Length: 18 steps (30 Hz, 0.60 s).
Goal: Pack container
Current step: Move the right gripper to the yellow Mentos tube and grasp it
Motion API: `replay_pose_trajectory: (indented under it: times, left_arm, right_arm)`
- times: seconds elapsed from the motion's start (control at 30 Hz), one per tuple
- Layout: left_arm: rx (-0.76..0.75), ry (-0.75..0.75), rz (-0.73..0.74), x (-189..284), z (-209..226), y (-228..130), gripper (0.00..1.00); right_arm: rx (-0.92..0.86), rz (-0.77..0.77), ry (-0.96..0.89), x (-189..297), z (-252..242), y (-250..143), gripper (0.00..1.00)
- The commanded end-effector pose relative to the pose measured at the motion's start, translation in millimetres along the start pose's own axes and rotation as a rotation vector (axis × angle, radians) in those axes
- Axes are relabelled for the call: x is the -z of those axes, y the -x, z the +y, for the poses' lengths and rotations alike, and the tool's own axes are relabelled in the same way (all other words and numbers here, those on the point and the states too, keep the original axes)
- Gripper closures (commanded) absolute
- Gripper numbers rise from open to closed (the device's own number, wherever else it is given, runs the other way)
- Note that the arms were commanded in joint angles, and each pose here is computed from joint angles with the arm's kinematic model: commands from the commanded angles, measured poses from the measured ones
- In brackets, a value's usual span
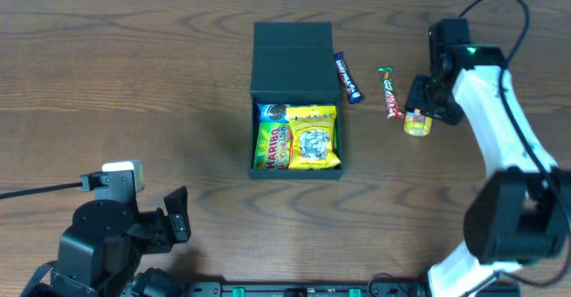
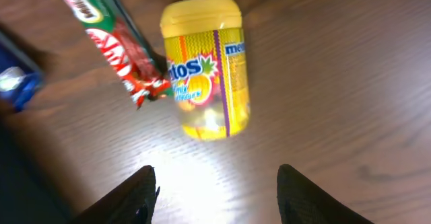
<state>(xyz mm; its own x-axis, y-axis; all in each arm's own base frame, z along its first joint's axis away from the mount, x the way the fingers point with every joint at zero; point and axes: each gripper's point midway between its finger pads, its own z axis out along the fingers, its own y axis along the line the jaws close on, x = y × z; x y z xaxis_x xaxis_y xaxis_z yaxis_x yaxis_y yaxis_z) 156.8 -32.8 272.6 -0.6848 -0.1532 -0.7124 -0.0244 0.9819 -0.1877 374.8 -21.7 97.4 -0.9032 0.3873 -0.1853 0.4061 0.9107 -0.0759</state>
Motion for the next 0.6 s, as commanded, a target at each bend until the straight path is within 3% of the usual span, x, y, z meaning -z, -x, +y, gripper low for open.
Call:
replay_pose_trajectory:
  times: [0.0,0.43,0.57]
  left_arm:
    - [0.010,0.000,0.001,1,1,-1,0.04]
    - [0.010,0.000,0.001,1,1,-1,0.05]
    - [0.010,0.000,0.001,1,1,-1,0.05]
  right_arm:
    - [-0.026,0.045,-0.019,-23,-5,-1,0.41]
    - [-0.033,0.126,-0.051,-73,-6,-4,0.36]
    - [-0.022,0.134,-0.022,-78,-3,-3,0.42]
